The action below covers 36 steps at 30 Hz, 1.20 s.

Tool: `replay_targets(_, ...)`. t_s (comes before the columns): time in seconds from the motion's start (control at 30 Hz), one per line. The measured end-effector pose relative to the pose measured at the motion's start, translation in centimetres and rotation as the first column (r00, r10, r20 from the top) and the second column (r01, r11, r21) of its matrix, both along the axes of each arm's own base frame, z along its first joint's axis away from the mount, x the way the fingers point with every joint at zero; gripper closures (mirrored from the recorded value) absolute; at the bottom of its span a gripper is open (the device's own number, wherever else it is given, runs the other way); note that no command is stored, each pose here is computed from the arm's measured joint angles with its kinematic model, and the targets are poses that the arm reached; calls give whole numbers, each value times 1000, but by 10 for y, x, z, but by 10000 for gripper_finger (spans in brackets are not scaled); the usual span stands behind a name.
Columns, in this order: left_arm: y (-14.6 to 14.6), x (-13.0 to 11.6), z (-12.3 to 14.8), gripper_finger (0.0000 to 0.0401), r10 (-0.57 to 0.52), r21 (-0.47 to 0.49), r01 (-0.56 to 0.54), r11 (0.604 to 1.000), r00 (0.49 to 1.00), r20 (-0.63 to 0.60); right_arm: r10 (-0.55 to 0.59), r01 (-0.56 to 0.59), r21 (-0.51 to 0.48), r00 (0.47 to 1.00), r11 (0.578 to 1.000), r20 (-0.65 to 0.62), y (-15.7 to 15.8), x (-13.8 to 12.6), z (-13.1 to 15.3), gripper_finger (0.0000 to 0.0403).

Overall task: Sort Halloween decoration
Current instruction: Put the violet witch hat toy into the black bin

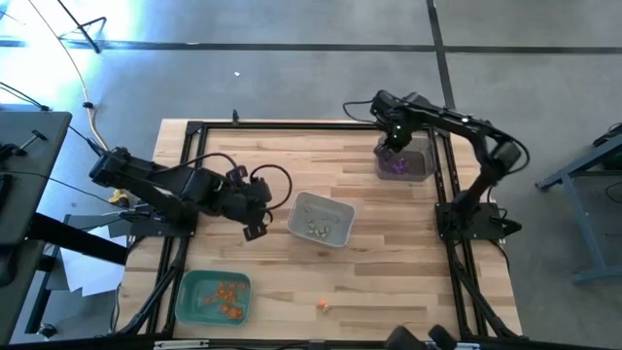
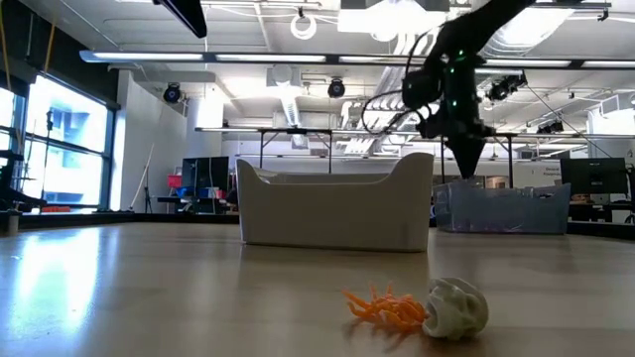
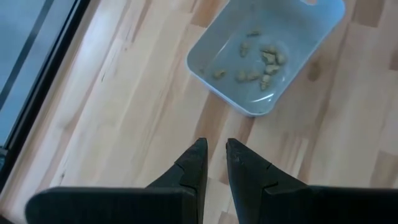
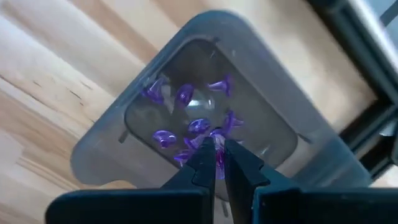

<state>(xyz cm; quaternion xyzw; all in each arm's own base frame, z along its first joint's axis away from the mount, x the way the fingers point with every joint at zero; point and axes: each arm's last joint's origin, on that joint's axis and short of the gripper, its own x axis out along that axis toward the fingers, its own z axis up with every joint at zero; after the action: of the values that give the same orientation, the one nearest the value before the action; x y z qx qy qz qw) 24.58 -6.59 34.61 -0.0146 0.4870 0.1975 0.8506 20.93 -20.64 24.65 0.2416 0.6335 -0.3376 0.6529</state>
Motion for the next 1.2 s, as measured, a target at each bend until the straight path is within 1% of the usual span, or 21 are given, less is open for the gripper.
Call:
replay_targets(0.1,4,1,0,352,21,-3,-21,1000,1000,0,33,-31,54,999,998,-35,-5,6,-17,389)
replay_targets(0.2,7,2,0,352,41,-5,-41,999,999,2,64,-62,108,998,992,-16,-6,9,-29,389)
replay_targets(0.27,10,3,0,352,55,-8,-55,998,998,4,78,-77,120,997,990,-3,-4,8,-37,389)
replay_targets(0.37,14,4,0,352,77,-11,-77,997,997,4,76,-73,147,997,986,-15,2,1,-49,389)
replay_targets(0.5,20,5,0,352,87,-3,-87,996,996,-1,74,-72,148,997,986,-10,7,-7,-65,389)
replay_targets(0.67,27,7,0,352,93,5,-93,996,996,2,72,-75,130,997,989,32,14,-12,-74,389)
replay_targets(0.9,30,9,0,352,107,-1,-107,994,994,14,73,-79,85,995,993,73,18,-17,-72,387)
replay_targets(1.03,31,9,1,352,108,-3,-108,994,994,20,79,-84,55,992,995,98,20,-19,-64,364)
replay_targets(1.2,30,10,1,352,109,-8,-109,994,994,30,83,-88,44,991,995,106,21,-20,-60,308)
